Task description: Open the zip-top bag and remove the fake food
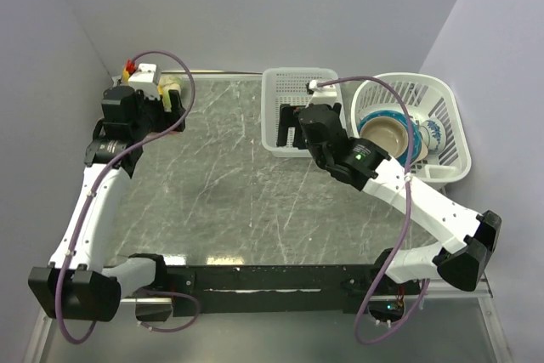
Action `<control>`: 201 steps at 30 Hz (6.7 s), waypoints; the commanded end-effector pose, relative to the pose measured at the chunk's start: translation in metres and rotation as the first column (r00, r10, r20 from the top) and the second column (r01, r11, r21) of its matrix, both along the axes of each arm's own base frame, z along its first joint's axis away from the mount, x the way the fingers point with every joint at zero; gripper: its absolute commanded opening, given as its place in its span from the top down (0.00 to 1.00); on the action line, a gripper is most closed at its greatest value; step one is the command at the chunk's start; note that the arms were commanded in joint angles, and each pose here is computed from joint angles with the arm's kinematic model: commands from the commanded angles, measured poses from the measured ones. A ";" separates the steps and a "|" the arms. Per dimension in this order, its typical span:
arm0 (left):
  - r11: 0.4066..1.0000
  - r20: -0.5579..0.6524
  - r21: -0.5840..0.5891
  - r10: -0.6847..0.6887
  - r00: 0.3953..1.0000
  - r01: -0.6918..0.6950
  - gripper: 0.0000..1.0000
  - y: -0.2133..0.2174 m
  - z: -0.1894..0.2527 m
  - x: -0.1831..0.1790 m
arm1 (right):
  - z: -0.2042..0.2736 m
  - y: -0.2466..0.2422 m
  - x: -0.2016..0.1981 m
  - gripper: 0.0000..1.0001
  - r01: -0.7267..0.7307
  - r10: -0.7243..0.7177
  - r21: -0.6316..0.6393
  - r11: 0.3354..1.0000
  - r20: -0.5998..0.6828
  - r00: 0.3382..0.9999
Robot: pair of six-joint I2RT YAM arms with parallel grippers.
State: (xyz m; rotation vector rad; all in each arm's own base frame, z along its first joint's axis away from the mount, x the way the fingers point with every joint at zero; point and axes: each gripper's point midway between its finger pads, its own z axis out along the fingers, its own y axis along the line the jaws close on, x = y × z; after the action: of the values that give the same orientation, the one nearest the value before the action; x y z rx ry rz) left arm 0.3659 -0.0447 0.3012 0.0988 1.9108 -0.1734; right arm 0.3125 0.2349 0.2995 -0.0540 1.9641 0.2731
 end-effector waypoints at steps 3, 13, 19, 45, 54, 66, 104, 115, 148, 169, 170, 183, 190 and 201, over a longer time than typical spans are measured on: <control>0.995 0.011 -0.006 0.100 0.995 -0.100 0.03 0.016 0.013 0.019 | 0.001 0.017 0.014 0.00 -0.011 0.011 -0.042 0.999 0.005 1.000; 0.951 -0.058 -0.027 0.305 0.950 -0.307 0.03 0.079 0.000 0.093 | -0.010 0.073 0.097 0.00 0.029 -0.020 -0.172 0.985 0.053 0.998; 0.932 -0.111 0.011 0.361 0.926 -0.363 0.03 0.113 -0.034 0.106 | -0.040 0.080 0.142 0.00 0.031 -0.033 -0.116 0.993 -0.012 0.999; 0.824 -0.337 0.024 0.539 0.772 -0.566 0.03 0.218 -0.180 0.088 | -0.175 0.086 0.158 0.00 -0.087 0.065 -0.061 0.994 -0.295 0.953; 0.812 -0.371 -0.039 0.529 0.763 -0.582 0.03 0.229 -0.212 0.118 | -0.209 0.070 0.137 0.11 -0.078 0.025 -0.126 0.989 -0.372 0.928; 0.819 -0.253 -0.013 0.553 0.794 -0.574 0.01 0.228 -0.210 0.154 | -0.208 0.067 0.035 0.13 -0.120 0.058 -0.121 0.985 -0.425 0.903; 0.948 -0.384 0.097 0.317 0.867 -0.304 0.99 0.129 -0.223 0.100 | -0.196 0.081 -0.097 0.74 -0.102 0.026 -0.105 0.989 -0.558 0.830; 0.945 -0.220 0.109 0.326 0.920 -0.309 0.33 0.127 -0.125 0.068 | -0.199 0.120 -0.072 0.00 -0.175 0.076 -0.134 0.976 -0.540 0.838; 0.659 -0.301 -0.072 0.701 0.646 -0.749 0.03 0.287 -0.211 0.185 | -0.120 0.096 -0.049 0.00 -0.140 0.065 -0.230 0.963 -0.306 0.950; 0.702 -0.137 -0.492 0.521 0.842 -0.514 0.03 0.256 -0.169 0.195 | -0.101 0.120 -0.083 0.00 -0.187 0.125 -0.372 0.909 -0.185 0.975; 0.686 -0.135 -0.500 0.542 0.830 -0.529 0.03 0.259 -0.170 0.195 | -0.095 0.120 -0.081 0.00 -0.179 0.121 -0.377 0.909 -0.173 0.978; 0.558 0.034 -0.764 0.536 0.843 -0.324 0.03 0.250 -0.142 0.205 | -0.095 0.135 -0.091 0.00 -0.212 0.163 -0.480 0.851 -0.143 0.976; 0.556 0.017 -0.721 0.611 0.792 -0.414 0.03 0.268 -0.165 0.205 | -0.096 0.135 -0.087 0.00 -0.209 0.166 -0.489 0.847 -0.130 0.977; 0.478 -0.113 -0.671 0.691 0.714 -0.568 0.03 0.289 -0.205 0.215 | -0.097 0.129 -0.079 0.00 -0.189 0.139 -0.473 0.861 -0.138 0.981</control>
State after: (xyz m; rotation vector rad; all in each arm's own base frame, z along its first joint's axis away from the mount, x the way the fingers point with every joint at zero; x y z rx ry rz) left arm 0.5787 0.2290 0.1083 -0.9977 1.4742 -0.3698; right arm 0.2235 0.3697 0.1894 -0.6174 2.1093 -0.1227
